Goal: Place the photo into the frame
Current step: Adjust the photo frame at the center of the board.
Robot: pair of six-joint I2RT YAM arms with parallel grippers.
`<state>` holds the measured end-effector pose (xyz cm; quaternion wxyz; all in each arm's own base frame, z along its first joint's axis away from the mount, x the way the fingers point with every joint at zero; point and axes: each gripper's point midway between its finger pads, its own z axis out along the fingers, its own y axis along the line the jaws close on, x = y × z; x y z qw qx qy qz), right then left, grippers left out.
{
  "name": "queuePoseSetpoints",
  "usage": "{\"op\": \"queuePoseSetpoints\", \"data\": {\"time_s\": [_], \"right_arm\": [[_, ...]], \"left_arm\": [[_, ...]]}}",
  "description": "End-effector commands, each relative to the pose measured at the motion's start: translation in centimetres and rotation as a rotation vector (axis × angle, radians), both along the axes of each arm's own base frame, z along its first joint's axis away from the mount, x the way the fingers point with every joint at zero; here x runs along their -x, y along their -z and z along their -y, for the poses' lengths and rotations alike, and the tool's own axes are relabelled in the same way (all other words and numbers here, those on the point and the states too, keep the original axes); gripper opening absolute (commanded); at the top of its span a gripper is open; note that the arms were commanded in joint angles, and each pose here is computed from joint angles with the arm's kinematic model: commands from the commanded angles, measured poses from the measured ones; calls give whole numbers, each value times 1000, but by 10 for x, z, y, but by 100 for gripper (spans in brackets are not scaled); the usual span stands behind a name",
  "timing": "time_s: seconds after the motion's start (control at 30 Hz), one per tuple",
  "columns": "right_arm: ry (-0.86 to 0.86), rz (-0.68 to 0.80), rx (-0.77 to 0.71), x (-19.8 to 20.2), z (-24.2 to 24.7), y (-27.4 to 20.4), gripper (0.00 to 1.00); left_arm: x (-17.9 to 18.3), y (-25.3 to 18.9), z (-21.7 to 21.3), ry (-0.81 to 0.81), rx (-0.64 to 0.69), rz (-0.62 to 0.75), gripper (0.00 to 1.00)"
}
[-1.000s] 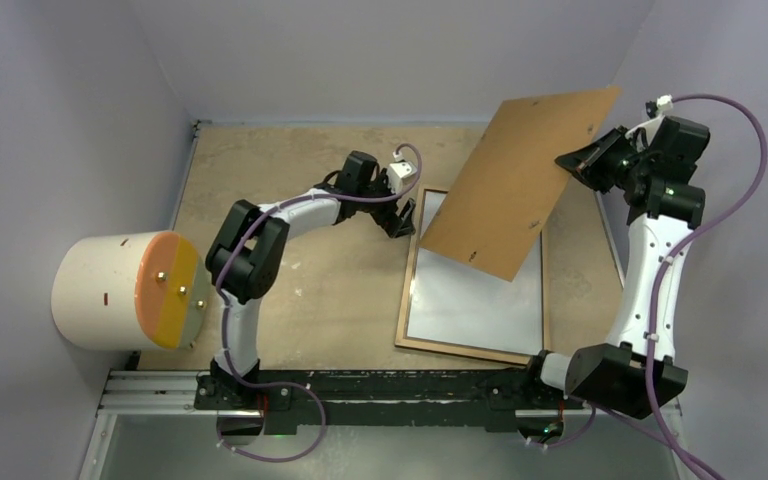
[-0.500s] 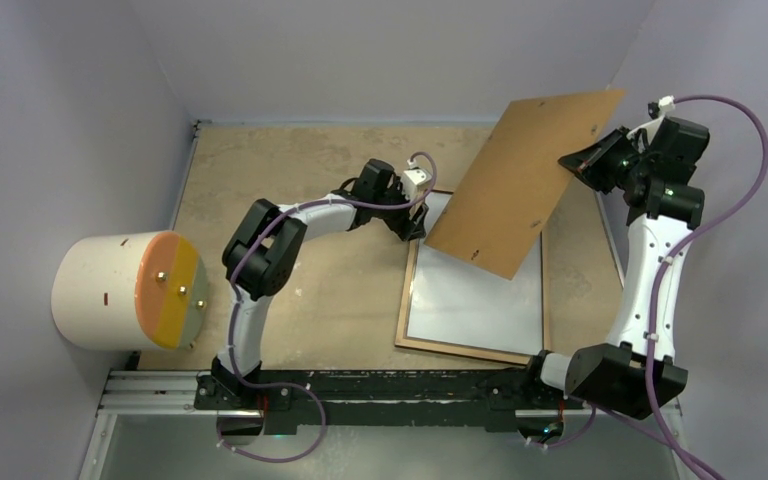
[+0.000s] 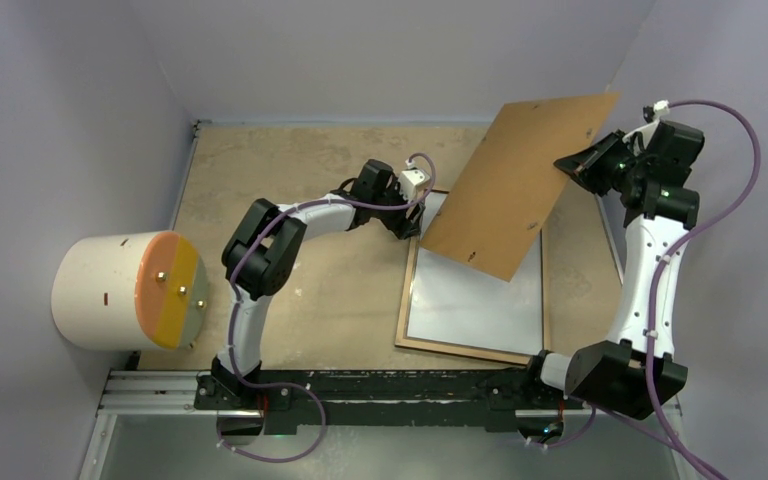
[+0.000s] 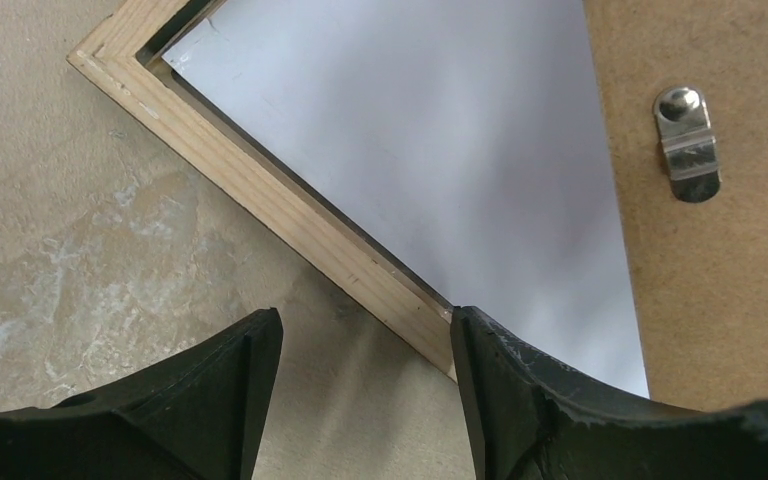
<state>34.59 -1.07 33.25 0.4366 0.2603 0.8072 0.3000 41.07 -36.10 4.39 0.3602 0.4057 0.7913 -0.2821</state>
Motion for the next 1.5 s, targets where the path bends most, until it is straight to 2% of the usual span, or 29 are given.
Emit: {"op": "queuePoseSetpoints", "data": {"time_s": [0.0, 0.3, 0.7, 0.87, 1.23, 1.47], "right_arm": [[-33, 123, -9, 3, -10, -32, 0], [-12, 131, -4, 2, -6, -32, 0], [-10, 143, 1, 2, -6, -33, 0], [-14, 150, 0, 2, -7, -35, 0], [-138, 128, -125, -8, -30, -10, 0], [-255, 83, -179, -18, -70, 12, 0]], "left_arm": [[2, 2, -1, 21, 5, 0, 66], [20, -4, 11, 85, 78, -72, 68], [12, 34, -17, 5, -91, -45, 59], [5, 32, -25, -26, -126, -15, 56], [-24, 7, -93, -99, -169, 61, 53], [-35, -4, -140, -129, -205, 108, 52]]}}
